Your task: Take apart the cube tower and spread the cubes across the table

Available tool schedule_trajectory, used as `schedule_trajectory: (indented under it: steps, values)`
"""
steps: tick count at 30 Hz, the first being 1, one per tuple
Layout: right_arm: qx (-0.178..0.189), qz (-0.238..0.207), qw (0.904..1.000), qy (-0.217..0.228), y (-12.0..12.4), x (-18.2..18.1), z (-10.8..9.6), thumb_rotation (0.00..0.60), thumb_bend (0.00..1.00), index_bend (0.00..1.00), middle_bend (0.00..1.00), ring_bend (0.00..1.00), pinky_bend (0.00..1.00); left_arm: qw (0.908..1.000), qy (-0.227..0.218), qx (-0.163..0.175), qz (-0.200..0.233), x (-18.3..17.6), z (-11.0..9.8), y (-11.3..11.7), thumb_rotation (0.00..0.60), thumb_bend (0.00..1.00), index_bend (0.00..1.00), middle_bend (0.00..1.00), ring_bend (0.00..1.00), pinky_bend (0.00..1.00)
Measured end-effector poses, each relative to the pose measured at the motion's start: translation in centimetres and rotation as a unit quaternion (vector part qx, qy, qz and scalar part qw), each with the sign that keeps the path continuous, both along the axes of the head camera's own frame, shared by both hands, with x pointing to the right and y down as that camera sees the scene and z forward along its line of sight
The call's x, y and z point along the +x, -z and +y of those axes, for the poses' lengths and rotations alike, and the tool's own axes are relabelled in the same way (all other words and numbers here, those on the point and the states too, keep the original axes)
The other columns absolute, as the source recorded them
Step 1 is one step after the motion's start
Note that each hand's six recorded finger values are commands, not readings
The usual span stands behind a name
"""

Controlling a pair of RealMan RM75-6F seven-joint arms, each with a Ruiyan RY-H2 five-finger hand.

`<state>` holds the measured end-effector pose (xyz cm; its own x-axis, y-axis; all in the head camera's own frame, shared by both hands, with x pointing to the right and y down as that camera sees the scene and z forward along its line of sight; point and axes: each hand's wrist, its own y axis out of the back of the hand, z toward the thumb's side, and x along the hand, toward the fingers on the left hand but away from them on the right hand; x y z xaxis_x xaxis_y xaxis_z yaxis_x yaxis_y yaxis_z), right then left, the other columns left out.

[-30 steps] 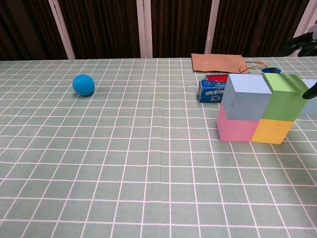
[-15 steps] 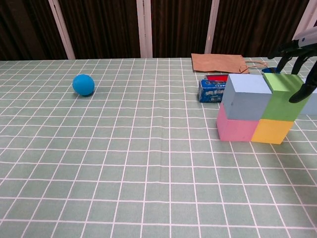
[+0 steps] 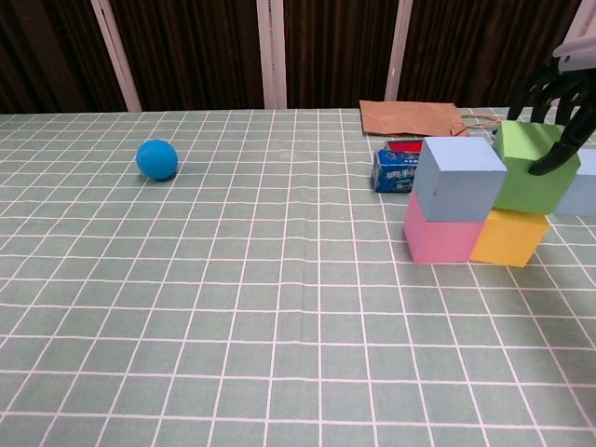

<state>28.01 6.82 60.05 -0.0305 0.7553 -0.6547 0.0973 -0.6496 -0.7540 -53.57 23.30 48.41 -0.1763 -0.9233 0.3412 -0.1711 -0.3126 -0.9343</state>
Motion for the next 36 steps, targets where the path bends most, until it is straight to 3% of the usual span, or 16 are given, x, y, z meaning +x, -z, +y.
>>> schedule_trajectory:
  steps: [6,11,17,21,28,31,34,36]
  values:
    - [0.042,0.029,0.9981,-0.036,2.0,3.7,-1.5,0.6,0.18,0.32,0.47,0.57,0.16,1.0,-0.001,-0.001,0.0,0.1,0.0,0.0,0.6,0.38,0.22,0.0,0.0,0.0]
    - [0.044,0.049,0.9956,-0.067,4.0,7.2,-2.0,0.6,0.18,0.32,0.47,0.57,0.16,1.0,0.0,-0.001,0.002,0.1,0.0,-0.1,0.6,0.38,0.22,0.0,0.0,0.0]
    - [-0.002,0.075,0.9935,-0.086,5.2,11.4,-1.1,0.6,0.18,0.32,0.47,0.57,0.16,0.9999,0.008,0.005,0.004,-0.3,0.1,0.3,0.6,0.38,0.22,0.0,0.0,0.0]
    - [-0.042,0.084,0.9902,-0.103,4.4,14.2,0.7,0.6,0.18,0.32,0.47,0.57,0.16,0.9999,0.012,0.007,0.004,-0.5,0.1,0.5,0.6,0.38,0.22,0.0,0.0,0.0]
    - [-0.081,0.091,0.9858,-0.115,2.2,16.9,2.9,0.6,0.18,0.3,0.47,0.57,0.16,0.9999,0.009,0.006,0.002,-0.4,0.2,0.4,0.6,0.38,0.22,0.0,0.0,0.0]
    - [-0.09,0.084,0.9853,-0.118,0.7,17.2,3.6,0.6,0.18,0.18,0.43,0.49,0.16,1.0,0.008,0.005,0.0,-0.3,0.2,0.3,0.6,0.38,0.22,0.0,0.0,0.0]
    - [-0.098,0.077,0.9857,-0.114,-0.4,17.0,4.1,0.6,0.18,0.03,0.25,0.29,0.1,1.0,0.007,0.004,-0.001,-0.2,0.2,0.3,0.6,0.38,0.22,0.0,0.0,0.0]
    - [-0.108,0.07,0.9857,-0.109,-0.9,16.8,4.5,0.6,0.18,0.0,0.15,0.18,0.05,1.0,0.008,0.004,-0.002,-0.2,0.2,0.3,0.6,0.38,0.22,0.0,0.0,0.0]
